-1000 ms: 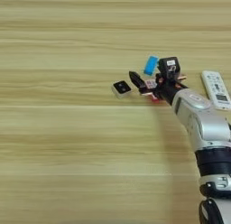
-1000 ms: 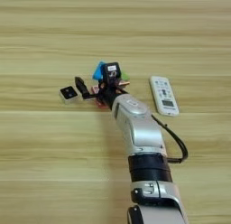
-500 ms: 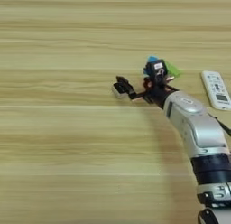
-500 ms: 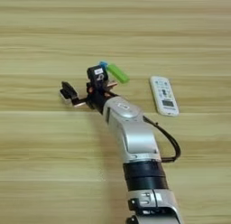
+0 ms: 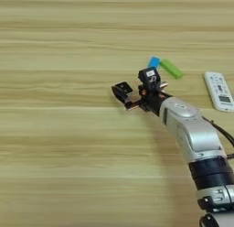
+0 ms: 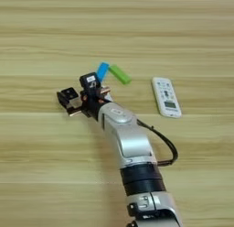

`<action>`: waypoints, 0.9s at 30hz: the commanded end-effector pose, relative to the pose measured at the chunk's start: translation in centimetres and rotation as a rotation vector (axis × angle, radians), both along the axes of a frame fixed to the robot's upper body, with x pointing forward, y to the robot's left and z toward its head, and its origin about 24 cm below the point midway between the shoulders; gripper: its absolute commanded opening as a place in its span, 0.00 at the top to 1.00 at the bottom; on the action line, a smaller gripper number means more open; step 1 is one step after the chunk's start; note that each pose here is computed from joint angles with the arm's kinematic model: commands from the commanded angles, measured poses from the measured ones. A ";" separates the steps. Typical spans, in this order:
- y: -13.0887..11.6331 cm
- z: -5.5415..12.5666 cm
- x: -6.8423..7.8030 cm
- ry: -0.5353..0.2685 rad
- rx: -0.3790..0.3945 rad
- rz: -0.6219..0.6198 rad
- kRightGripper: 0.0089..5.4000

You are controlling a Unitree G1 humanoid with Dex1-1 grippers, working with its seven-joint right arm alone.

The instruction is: Move the objects on the table

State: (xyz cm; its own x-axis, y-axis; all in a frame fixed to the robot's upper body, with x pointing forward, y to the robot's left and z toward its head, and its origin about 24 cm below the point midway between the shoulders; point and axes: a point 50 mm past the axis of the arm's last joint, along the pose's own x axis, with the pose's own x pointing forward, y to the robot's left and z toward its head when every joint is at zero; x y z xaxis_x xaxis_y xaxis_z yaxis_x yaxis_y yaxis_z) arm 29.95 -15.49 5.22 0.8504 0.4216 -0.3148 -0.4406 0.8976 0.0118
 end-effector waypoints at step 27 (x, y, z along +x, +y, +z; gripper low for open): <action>0.4 1.7 2.3 -0.058 -0.054 0.038 0.00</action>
